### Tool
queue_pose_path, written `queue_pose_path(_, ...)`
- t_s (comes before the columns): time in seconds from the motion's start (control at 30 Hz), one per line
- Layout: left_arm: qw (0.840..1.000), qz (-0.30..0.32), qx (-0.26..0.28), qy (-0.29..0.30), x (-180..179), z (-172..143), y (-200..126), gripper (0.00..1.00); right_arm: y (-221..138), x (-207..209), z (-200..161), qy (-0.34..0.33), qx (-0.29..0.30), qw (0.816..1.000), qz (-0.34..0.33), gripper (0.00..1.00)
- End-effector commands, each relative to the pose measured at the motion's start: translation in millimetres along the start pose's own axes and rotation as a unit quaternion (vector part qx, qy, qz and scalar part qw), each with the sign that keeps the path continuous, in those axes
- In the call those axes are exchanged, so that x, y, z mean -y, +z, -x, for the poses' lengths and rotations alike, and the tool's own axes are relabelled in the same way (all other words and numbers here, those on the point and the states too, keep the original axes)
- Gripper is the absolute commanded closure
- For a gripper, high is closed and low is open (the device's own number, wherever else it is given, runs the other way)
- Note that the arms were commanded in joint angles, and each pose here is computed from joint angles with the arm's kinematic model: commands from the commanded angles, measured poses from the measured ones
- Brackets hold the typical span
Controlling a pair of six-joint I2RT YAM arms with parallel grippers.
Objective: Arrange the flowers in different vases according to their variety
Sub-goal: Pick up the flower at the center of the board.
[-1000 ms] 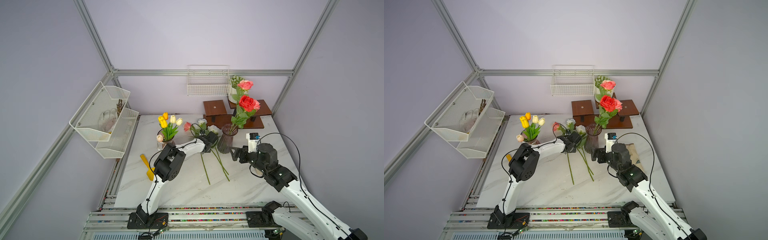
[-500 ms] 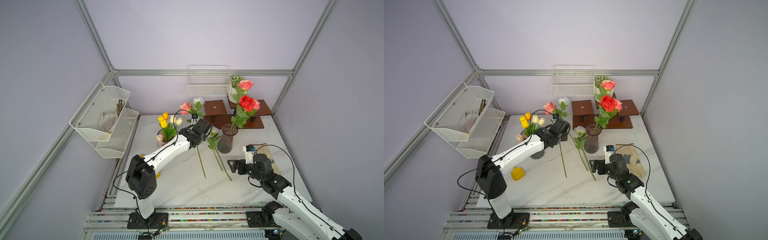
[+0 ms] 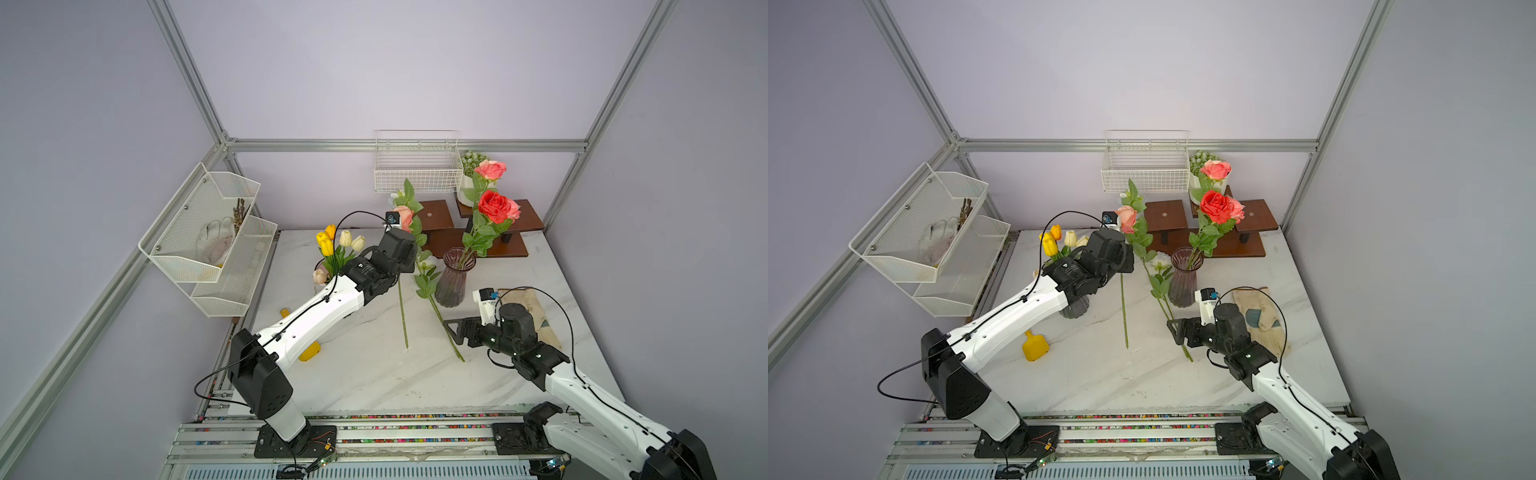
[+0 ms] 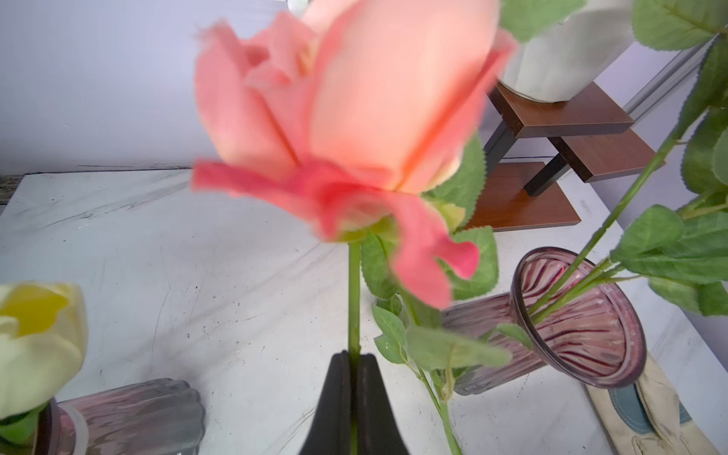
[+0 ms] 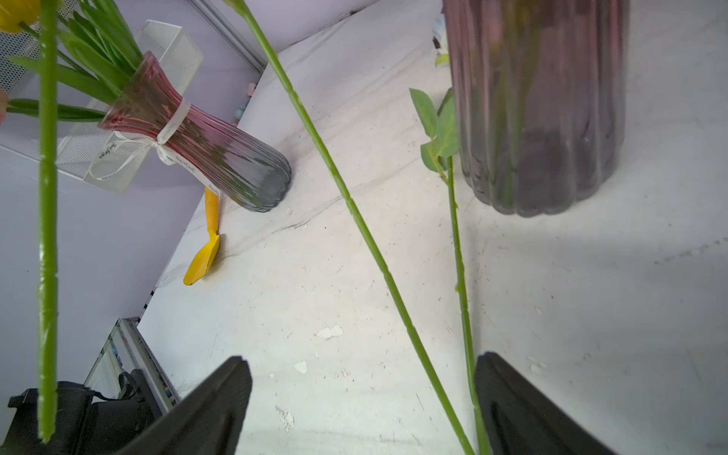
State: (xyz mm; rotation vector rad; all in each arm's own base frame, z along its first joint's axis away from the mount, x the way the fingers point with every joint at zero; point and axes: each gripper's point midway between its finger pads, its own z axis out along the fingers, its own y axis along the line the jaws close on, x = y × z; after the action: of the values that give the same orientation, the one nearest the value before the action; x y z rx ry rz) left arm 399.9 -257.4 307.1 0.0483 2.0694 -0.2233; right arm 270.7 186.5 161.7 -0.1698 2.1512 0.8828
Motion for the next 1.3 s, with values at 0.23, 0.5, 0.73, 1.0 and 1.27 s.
queue_pose_path(0.23,0.993,-0.017,0.117,-0.005,-4.8,57.0,-48.6,1.00,36.1,13.1,2.9,-0.042,-0.039,0.997,-0.057,0.12)
queue_pose_path(0.5,0.979,-0.023,0.200,0.016,4.6,116.1,-72.6,1.00,50.6,-8.8,-18.9,-0.070,-0.059,0.996,0.002,0.12)
queue_pose_path(0.73,0.978,-0.076,0.196,0.000,17.5,112.4,-78.5,1.00,75.3,-25.2,-2.3,-0.116,-0.004,0.993,0.001,0.11)
queue_pose_path(1.0,0.975,-0.112,0.190,-0.030,12.5,102.4,-100.5,1.00,96.4,-48.9,65.4,-0.162,0.141,0.976,0.020,0.07)
queue_pose_path(1.27,0.974,-0.126,0.185,-0.031,13.3,96.2,-105.8,1.00,130.8,-92.8,107.7,-0.181,0.165,0.965,0.091,0.18)
